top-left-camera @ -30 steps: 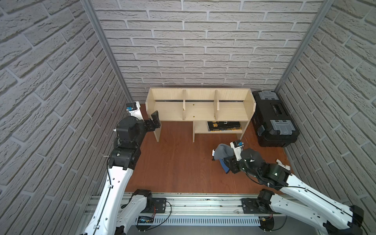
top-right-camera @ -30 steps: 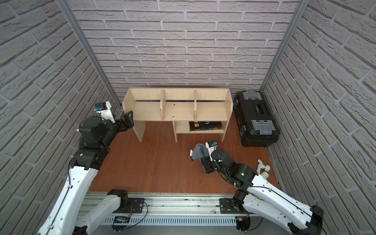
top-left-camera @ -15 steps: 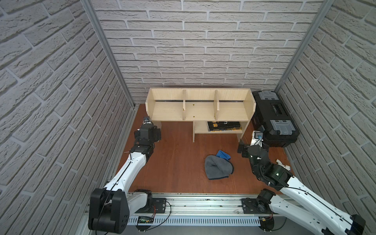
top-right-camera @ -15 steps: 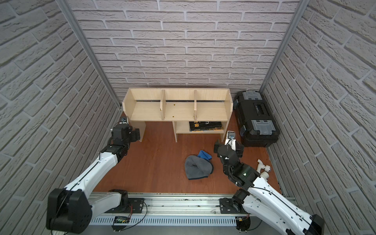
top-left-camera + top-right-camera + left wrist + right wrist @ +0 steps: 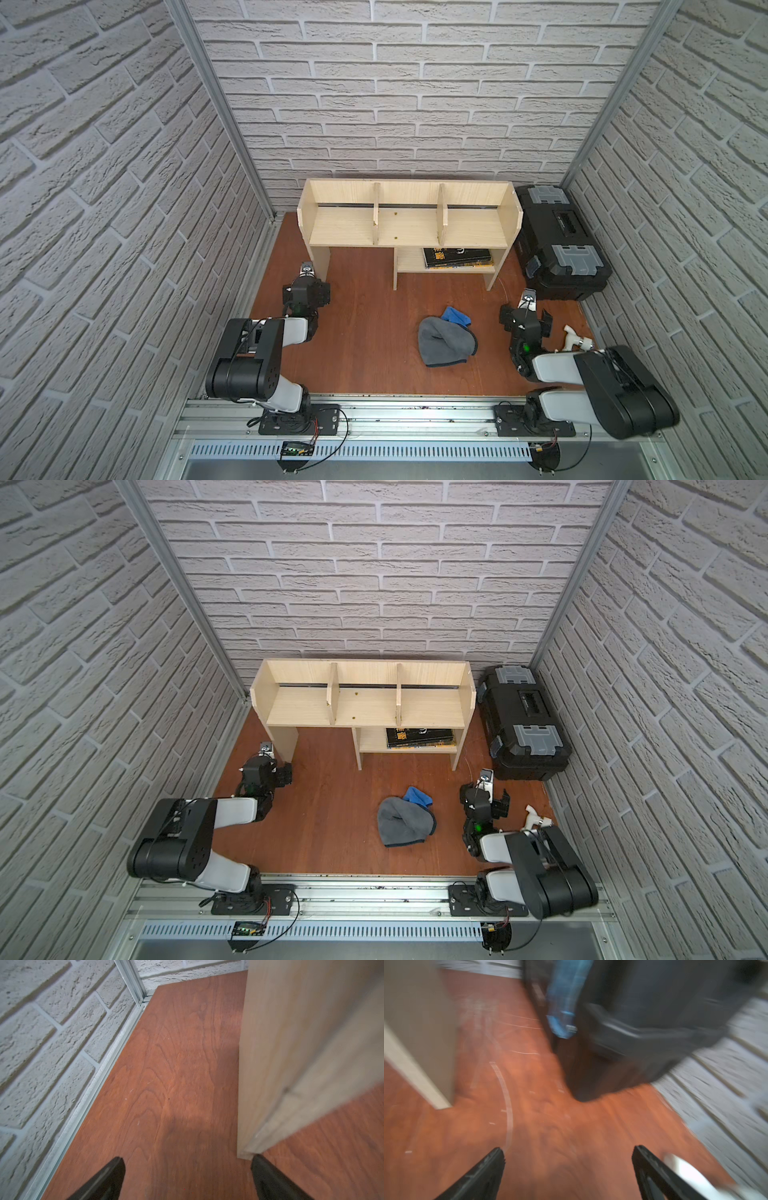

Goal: Wipe the bookshelf clean with a cloth
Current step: Reset both arms

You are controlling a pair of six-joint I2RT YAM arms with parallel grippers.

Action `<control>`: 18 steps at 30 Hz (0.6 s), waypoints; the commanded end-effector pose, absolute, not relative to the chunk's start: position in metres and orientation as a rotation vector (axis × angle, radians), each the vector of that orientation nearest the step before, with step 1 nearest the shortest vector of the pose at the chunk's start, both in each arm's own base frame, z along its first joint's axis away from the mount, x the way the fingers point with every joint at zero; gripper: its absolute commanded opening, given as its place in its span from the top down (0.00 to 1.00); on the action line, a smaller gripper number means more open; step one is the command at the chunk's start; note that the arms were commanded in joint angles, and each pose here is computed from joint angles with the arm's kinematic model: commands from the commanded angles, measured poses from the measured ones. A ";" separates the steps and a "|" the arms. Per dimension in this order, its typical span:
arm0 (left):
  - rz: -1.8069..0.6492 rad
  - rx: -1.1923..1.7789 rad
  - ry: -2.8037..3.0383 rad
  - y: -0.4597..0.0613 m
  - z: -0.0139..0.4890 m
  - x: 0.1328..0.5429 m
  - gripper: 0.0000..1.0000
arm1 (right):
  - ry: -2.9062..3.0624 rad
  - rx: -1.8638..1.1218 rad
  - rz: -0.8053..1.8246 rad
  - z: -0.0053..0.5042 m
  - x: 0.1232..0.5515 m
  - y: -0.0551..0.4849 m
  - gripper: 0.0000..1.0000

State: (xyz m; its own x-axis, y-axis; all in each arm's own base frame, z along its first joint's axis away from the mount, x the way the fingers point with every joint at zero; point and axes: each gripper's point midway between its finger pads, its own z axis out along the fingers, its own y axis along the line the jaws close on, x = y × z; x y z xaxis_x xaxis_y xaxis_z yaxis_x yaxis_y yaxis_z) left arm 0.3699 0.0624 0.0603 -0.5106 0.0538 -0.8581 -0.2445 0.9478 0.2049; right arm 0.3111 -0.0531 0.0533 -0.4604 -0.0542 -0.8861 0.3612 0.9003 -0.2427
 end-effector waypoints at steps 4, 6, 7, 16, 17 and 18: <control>0.343 -0.091 1.908 0.052 0.092 0.386 0.02 | 1.865 0.028 -0.234 0.099 0.390 -0.014 0.01; 0.337 -0.096 1.918 0.053 0.091 0.387 0.02 | 1.932 0.049 -0.150 0.096 0.396 -0.019 0.01; 0.344 -0.099 1.914 0.055 0.091 0.387 0.02 | 1.911 0.047 -0.140 0.096 0.395 -0.019 0.01; 0.337 -0.097 1.916 0.054 0.091 0.387 0.02 | 1.915 0.045 -0.142 0.096 0.395 -0.019 0.01; 0.338 -0.096 1.915 0.054 0.091 0.387 0.02 | 1.911 0.046 -0.142 0.097 0.396 -0.019 0.01; 0.338 -0.097 1.914 0.054 0.091 0.387 0.02 | 1.913 0.046 -0.143 0.097 0.396 -0.019 0.01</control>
State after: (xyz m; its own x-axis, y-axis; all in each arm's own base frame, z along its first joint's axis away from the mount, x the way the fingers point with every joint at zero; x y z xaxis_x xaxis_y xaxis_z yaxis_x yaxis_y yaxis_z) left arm 0.3796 0.0528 0.0735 -0.4244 0.0873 -0.9013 -0.2206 0.9554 0.1964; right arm 0.3912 -0.0209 0.0838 -0.3791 -0.0460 -0.9242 0.1081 0.9897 -0.0936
